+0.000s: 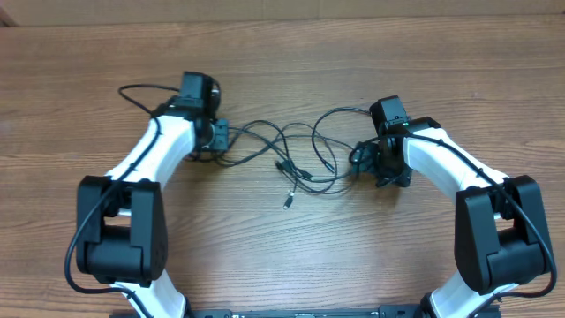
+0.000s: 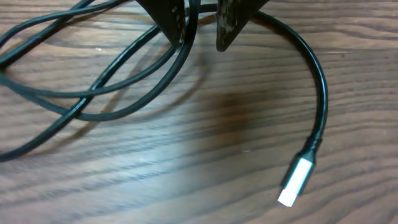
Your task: Untangle cables
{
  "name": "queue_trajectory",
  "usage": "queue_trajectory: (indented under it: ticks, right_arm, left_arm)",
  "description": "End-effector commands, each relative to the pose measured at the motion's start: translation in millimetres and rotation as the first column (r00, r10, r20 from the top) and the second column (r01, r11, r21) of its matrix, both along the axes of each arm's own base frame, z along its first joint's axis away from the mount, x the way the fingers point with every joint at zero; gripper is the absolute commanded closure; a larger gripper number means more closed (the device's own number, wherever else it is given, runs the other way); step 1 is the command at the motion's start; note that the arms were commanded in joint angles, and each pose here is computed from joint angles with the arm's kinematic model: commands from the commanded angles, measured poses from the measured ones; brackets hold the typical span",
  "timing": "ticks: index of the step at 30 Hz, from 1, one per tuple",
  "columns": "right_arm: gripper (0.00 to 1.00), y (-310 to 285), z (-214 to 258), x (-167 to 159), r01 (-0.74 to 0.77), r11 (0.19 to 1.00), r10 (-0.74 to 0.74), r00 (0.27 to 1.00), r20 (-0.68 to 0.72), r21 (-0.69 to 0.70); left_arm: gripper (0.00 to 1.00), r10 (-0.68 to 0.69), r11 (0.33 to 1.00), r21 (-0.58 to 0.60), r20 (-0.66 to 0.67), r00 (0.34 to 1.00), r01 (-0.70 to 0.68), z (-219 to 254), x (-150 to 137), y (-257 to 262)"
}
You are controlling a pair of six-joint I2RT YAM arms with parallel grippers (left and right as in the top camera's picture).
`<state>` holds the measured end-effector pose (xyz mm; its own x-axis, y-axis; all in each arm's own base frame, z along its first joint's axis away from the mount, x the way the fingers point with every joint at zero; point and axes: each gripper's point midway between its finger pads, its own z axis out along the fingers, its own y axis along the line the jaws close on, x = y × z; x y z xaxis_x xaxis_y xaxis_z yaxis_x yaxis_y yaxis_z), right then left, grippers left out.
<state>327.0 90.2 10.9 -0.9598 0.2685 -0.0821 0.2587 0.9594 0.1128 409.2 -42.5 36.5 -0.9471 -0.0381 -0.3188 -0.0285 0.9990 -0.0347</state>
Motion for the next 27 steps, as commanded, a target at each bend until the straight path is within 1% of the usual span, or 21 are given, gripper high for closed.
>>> queue_trajectory:
  ticks: [1, 4, 7, 9, 12, 15, 18, 19, 20, 21, 22, 23, 24, 25, 27]
  right_arm:
    - [0.12, 28.3, 1.3, -3.0, -0.114, 0.988, 0.114, 0.993, 0.007, 0.101]
    - [0.12, 31.2, 1.0, -3.1, -0.129, 0.988, 0.128, 0.992, 0.014, 0.085]
    - [0.11, 15.6, -1.3, -2.5, -0.121, 0.992, 0.122, 0.992, 0.014, -0.017]
    - [0.1, 3.3, -2.6, -3.2, -0.113, 0.99, 0.114, 0.993, 0.007, -0.086]
    - [0.09, -9.3, -3.2, -5.0, -0.098, 0.986, 0.098, 0.995, -0.006, -0.136]
    - [0.0, -19.2, -3.4, -2.6, -0.044, 0.986, 0.045, 0.999, 0.001, -0.161]
    - [0.0, -24.2, -3.1, 1.6, -0.008, 0.987, 0.01, 1.0, 0.015, -0.159]
    - [0.0, -24.6, -2.9, 2.9, -0.001, 0.988, 0.004, 1.0, 0.02, -0.156]
    - [0.0, -23.5, -2.6, 4.2, 0.013, 0.989, -0.009, 1.0, 0.025, -0.147]
    - [0.0, -19.9, -2.2, 4.5, 0.016, 0.992, -0.013, 1.0, 0.023, -0.126]
    - [0.0, -6.0, -1.0, 3.2, 0.0, 0.999, 0.001, 1.0, 0.008, -0.048]
    - [0.0, 17.1, 3.6, 1.3, -0.05, 0.996, 0.051, 0.999, -0.006, 0.08]
    - [0.0, 41.3, 11.9, -0.3, -0.112, 0.97, 0.115, 0.993, -0.003, 0.216]
    - [0.0, 59.9, 20.6, -0.8, -0.161, 0.934, 0.165, 0.986, 0.016, 0.319]
    - [0.0, 87.8, 37.8, -1.7, -0.226, 0.85, 0.224, 0.973, 0.061, 0.476]
  left_arm:
    - [0.79, 0.061, 0.986, -0.153, 0.008, 0.998, -0.059, 11.8, 2.5, 6.9]
    - [0.77, 0.078, 0.97, -0.232, 0.001, 0.997, -0.075, 14.2, 2.9, 11.6]
    - [0.78, 0.103, 0.956, -0.276, -0.004, 0.995, -0.1, 15.9, 3.2, 20.4]
    - [0.78, 0.117, 0.949, -0.294, -0.009, 0.993, -0.114, 16.4, 2.7, 23.7]
    - [0.77, 0.14, 0.941, -0.308, -0.017, 0.99, -0.139, 16.5, 2.7, 24.1]
    - [0.74, 0.128, 0.94, -0.316, -0.016, 0.992, -0.126, 17.0, 2.8, 18.8]
    - [0.73, 0.108, 0.943, -0.315, -0.01, 0.994, -0.106, 17.5, 3.8, 11.1]
    - [0.74, 0.1, 0.944, -0.315, -0.008, 0.995, -0.097, 17.7, 3.8, 7.8]
    - [0.82, 0.091, 0.945, -0.315, -0.005, 0.996, -0.088, 17.9, 4.1, 4.2]
    - [0.9, 0.085, 0.945, -0.316, -0.004, 0.996, -0.082, 18.0, 4.1, 1.3]
    - [0.91, 0.075, 0.946, -0.316, -0.001, 0.997, -0.072, 18.2, 4.4, -2.4]
    - [0.91, 0.066, 0.947, -0.316, 0.002, 0.998, -0.062, 18.4, 4.5, -6.2]
    - [0.91, 0.055, 0.948, -0.316, 0.006, 0.998, -0.05, 18.8, 4.8, -10.7]
    - [0.91, 0.04, 0.949, -0.315, 0.011, 0.999, -0.035, 19.1, 5.2, -14.9]
    - [0.9, 0.01, 0.95, -0.311, 0.021, 1.0, -0.003, 19.7, 5.3, -23.3]
